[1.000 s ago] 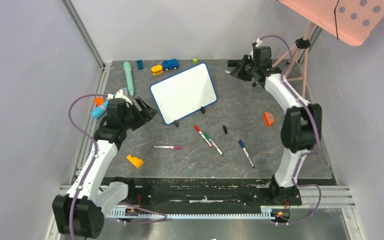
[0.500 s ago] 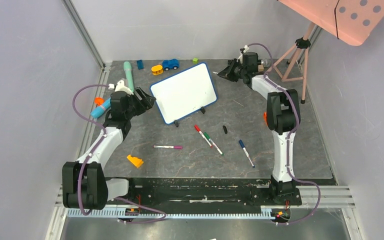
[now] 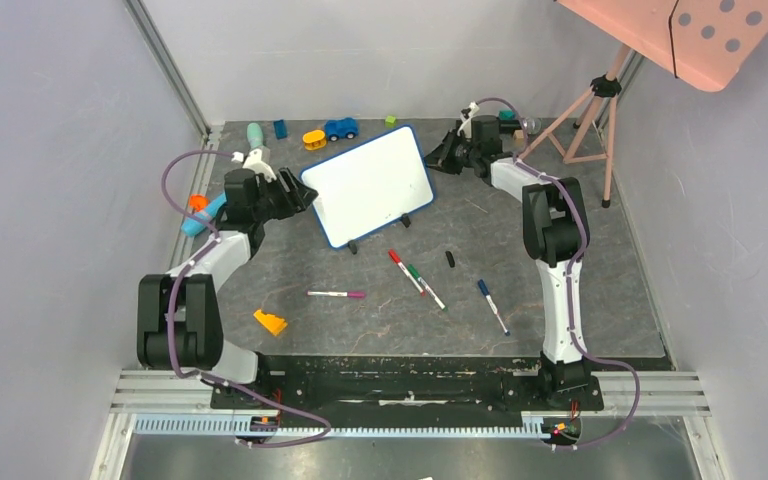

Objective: Write a sentence on the whiteboard
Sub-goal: Move the whiteboard to the center of the board.

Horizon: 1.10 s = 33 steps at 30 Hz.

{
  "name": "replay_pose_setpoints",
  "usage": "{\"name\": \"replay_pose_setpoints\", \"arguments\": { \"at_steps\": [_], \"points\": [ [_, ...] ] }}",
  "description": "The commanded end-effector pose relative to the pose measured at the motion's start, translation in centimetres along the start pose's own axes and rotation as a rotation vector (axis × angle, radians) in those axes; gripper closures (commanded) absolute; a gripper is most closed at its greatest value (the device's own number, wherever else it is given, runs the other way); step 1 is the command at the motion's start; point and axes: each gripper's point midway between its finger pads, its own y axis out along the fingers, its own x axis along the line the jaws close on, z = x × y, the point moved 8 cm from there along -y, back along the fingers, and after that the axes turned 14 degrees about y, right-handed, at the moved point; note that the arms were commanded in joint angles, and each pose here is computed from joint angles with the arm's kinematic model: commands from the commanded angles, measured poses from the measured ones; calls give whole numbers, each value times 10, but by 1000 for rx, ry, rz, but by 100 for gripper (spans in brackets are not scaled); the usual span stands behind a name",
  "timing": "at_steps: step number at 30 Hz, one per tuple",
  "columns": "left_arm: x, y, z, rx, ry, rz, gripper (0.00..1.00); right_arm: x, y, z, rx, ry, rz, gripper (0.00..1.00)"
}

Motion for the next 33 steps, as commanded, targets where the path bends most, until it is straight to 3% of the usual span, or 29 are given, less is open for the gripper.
{"name": "replay_pose_setpoints", "arguments": {
  "at_steps": [1, 10, 22, 26, 33],
  "points": [
    [-9, 10, -24, -86, 139, 167, 36, 4, -3, 10, 32, -32, -21, 100],
    [-7, 33, -19, -26, 155, 253, 49, 10, -17, 17, 39, -39, -5, 100],
    [-13, 54, -14, 19, 234, 410, 55, 14, -36, 31, 72, -60, -32, 100],
    [-20, 58, -10, 48, 269, 471, 61, 16, -44, 34, 76, -68, -40, 100],
    [-44, 68, -4, 95, 311, 531, 61, 14, -63, 41, 63, -72, -16, 100]
  ]
}}
